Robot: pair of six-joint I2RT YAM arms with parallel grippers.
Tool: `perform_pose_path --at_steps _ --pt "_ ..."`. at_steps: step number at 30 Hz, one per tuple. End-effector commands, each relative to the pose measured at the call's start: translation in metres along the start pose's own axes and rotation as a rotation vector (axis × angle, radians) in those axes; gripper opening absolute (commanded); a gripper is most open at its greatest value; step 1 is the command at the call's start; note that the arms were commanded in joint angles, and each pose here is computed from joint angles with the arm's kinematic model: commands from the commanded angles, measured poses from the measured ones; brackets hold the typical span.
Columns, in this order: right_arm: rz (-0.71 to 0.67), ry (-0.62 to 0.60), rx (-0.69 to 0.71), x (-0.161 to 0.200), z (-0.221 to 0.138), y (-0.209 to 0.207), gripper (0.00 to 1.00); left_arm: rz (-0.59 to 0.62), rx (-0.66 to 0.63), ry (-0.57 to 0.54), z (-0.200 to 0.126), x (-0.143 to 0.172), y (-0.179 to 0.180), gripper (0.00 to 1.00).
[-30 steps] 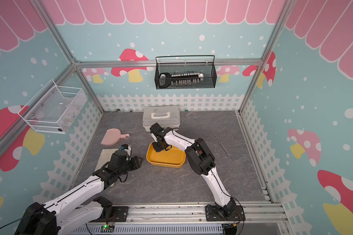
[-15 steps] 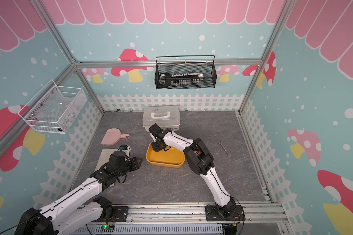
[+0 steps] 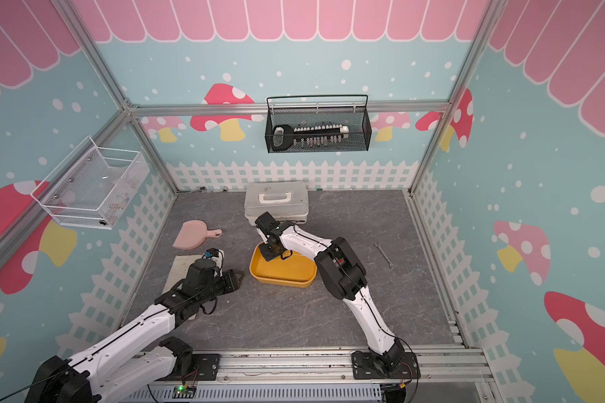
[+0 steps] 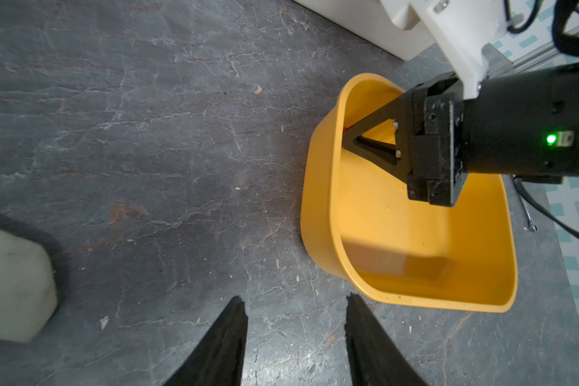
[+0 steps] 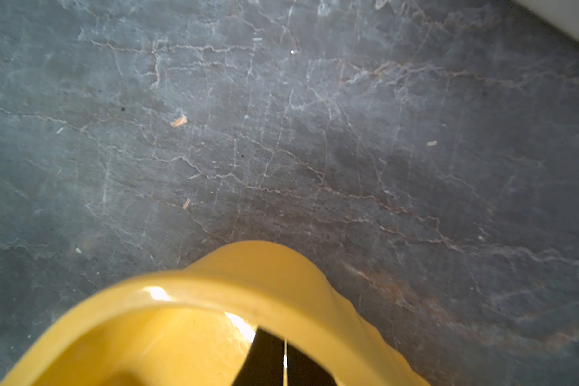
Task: Take the screw protection sleeves out of the storage box
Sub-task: Pick up the screw protection sleeve from the storage box.
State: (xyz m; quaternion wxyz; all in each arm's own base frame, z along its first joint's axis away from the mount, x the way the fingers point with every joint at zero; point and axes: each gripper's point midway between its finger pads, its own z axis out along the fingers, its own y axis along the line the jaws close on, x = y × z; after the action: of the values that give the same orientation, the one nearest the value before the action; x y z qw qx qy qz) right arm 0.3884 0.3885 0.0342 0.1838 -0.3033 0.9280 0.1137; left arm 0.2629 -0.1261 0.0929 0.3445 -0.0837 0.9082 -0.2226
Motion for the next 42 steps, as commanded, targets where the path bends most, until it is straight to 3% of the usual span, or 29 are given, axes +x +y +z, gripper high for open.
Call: perform_pose_path --at_steps 1,7,18,42 --pt "-0.016 0.019 0.021 0.01 -0.006 0.0 0.06 0.001 -0.002 0.009 0.0 0.001 0.001 0.5" --pt "-0.029 -0.012 0.037 0.004 -0.023 -0.003 0.08 0.002 -0.003 0.007 0.0 0.0 0.001 0.5" --pt "-0.029 0.017 0.047 0.011 -0.007 -0.005 0.18 0.003 0.001 0.009 0.0 0.001 0.0 0.5" --pt "-0.017 0.041 0.018 0.013 0.016 -0.001 0.18 0.001 -0.003 0.009 0.0 0.001 0.001 0.5"
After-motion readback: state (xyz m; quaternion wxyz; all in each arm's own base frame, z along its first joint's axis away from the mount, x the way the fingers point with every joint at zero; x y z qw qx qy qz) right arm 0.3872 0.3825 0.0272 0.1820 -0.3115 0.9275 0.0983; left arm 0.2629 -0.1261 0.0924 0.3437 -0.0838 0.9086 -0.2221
